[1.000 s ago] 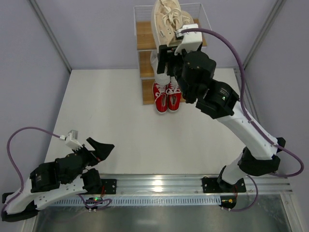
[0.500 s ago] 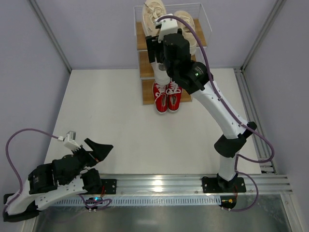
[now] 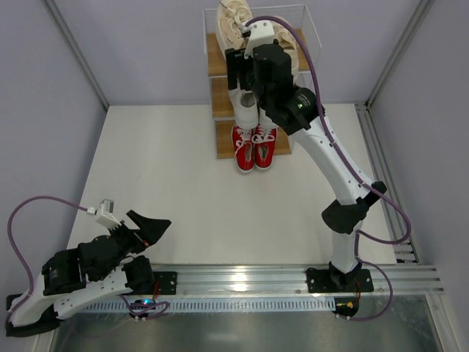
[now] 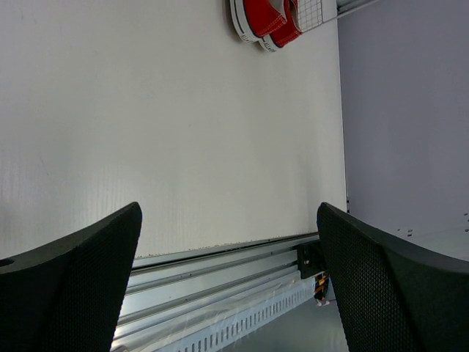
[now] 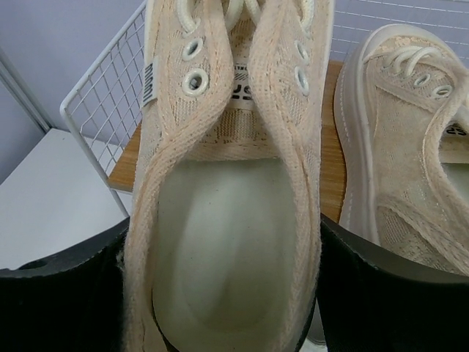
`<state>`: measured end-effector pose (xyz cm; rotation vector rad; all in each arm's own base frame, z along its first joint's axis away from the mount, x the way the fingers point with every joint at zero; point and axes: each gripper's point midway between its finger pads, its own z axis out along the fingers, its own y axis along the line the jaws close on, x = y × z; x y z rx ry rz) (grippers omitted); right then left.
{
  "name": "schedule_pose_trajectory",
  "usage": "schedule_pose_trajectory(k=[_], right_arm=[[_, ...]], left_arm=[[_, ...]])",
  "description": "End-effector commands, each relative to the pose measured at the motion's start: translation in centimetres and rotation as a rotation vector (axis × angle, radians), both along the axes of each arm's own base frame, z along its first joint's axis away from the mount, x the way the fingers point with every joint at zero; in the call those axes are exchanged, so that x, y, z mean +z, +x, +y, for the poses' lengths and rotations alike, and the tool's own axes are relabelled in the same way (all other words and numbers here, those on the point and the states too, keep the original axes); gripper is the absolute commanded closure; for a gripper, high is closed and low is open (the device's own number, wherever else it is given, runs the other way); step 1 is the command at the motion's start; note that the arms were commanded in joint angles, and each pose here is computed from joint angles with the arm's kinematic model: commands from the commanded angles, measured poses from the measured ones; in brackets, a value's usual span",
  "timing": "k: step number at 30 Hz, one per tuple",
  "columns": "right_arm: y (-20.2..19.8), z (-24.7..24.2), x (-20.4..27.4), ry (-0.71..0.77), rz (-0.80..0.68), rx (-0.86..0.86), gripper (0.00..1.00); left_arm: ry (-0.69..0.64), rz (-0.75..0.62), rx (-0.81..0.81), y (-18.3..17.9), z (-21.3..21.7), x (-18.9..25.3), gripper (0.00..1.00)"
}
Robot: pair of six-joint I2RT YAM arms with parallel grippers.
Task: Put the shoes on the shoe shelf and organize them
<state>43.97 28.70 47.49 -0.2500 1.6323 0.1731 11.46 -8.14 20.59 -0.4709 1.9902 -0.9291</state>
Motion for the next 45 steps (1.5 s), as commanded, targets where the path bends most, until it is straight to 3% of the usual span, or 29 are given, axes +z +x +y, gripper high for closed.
schedule_pose_trajectory(k=[1, 19, 22, 26, 28, 31, 40, 45], right_arm=[[0.0, -1.2, 6.2, 0.187, -0.147, -0.039, 0.96], [1.6, -2.3, 6.4, 0.265, -0.180, -0.169, 0.96], [1.6, -2.3, 6.7, 0.269, -0.194, -0.165, 0.84], [1.4, -2.2, 7.2, 0.275, -0.204, -0.153, 0.58], [1.3, -2.2, 7.2, 0.274, -0.203, -0.151, 0.54], [1.3, -2.2, 7.3, 0.273, -0.204, -0.145, 0.38], [0.7, -2.6, 8.0, 0.279, -0.216, -0.139, 0.27], [0.7, -2.6, 7.9, 0.277, -0.217, -0.144, 0.15]], left_arm=[[-0.023, -0.025, 0.007, 0.1, 0.4, 1.2, 0.00], [-0.071, -0.036, 0.020, -0.4, 1.9, 1.6, 0.00], [-0.071, -0.037, 0.022, -0.4, 2.0, 1.6, 0.00], [-0.075, -0.036, 0.023, -0.5, 2.1, 1.7, 0.00], [-0.079, -0.037, 0.026, -0.5, 2.3, 1.8, 0.00], [-0.079, -0.037, 0.026, -0.5, 2.4, 1.8, 0.00], [-0.082, -0.037, 0.032, -0.6, 2.5, 2.0, 0.00], [-0.077, -0.036, 0.035, -0.7, 2.8, 2.0, 0.00]])
